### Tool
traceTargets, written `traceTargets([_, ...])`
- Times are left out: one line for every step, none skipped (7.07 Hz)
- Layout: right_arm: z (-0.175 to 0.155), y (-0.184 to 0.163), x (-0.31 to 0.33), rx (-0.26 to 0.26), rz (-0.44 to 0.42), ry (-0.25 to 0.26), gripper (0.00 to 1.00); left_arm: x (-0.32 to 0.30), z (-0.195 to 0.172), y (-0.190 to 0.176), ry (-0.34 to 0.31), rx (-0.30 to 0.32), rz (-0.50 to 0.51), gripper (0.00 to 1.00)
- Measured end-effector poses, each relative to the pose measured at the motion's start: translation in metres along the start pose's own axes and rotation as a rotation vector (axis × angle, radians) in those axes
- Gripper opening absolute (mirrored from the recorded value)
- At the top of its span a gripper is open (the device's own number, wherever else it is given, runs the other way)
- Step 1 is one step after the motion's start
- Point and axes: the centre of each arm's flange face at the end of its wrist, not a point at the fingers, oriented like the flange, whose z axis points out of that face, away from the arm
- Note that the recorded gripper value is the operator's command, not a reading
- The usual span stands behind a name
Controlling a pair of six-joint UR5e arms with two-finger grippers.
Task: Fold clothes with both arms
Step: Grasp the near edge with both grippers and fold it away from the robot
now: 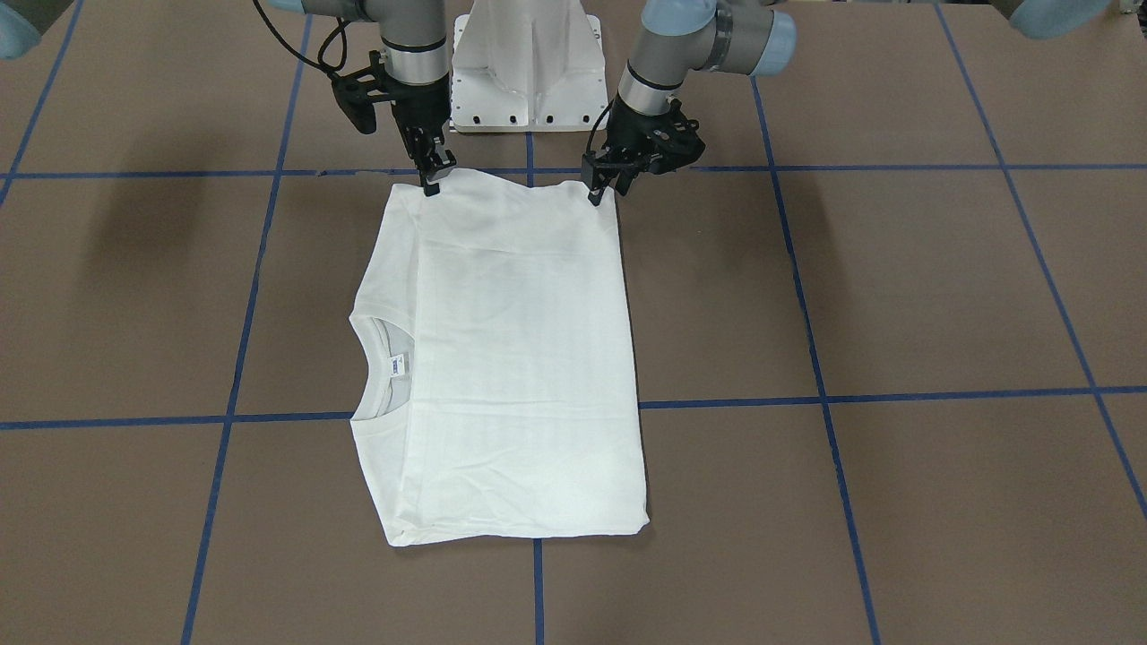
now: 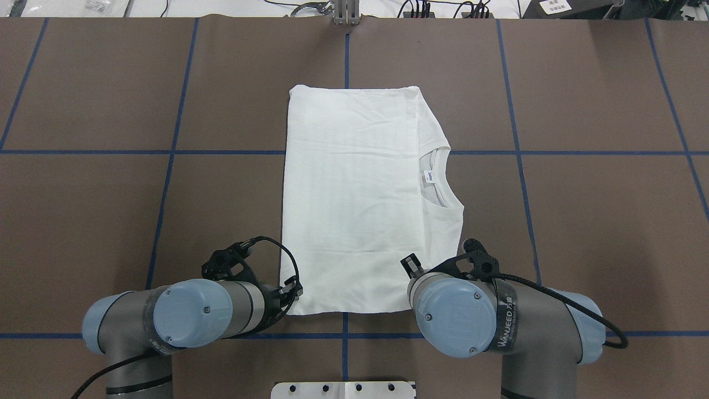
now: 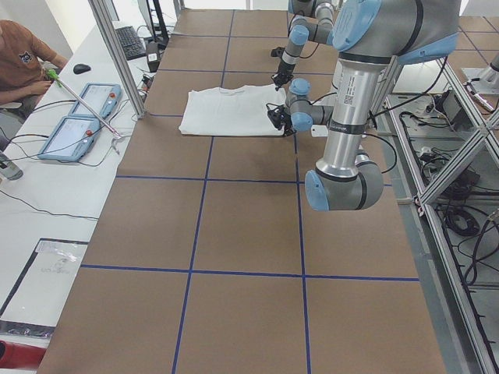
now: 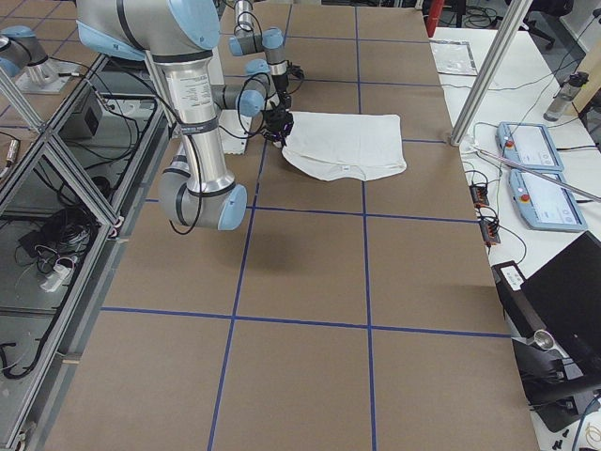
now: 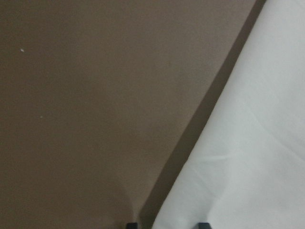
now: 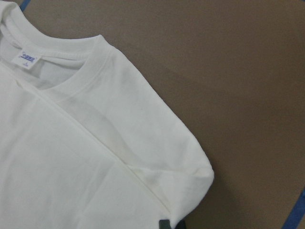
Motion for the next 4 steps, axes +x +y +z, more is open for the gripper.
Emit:
traceTargets([-0.0004,0.0002,-0.0001,0.000,0.000,0.000,0.00,0.0017,-0.0006,0.0012,0.002,-0.003,0.000,0.00])
traceTargets([-0.0006,0.0003,-0.0001,-0.001,0.000,0.000,0.00,0.0024,-0.0010,0.0019,0.003,-0.005,0.001,0.00])
traceTargets([-0.0010,0.0003,-0.0003,-0.001,0.001,-0.001,0.00,0.0025,-0.0026,0.0023,0.005,-0.008,0.006,0.00])
traceTargets([-0.0020,0.0017,0.0014,-0.004,0.001,-0.001,0.00,0.0022,-0.0071,0.0029,0.009,-0.016,0.013,0.00])
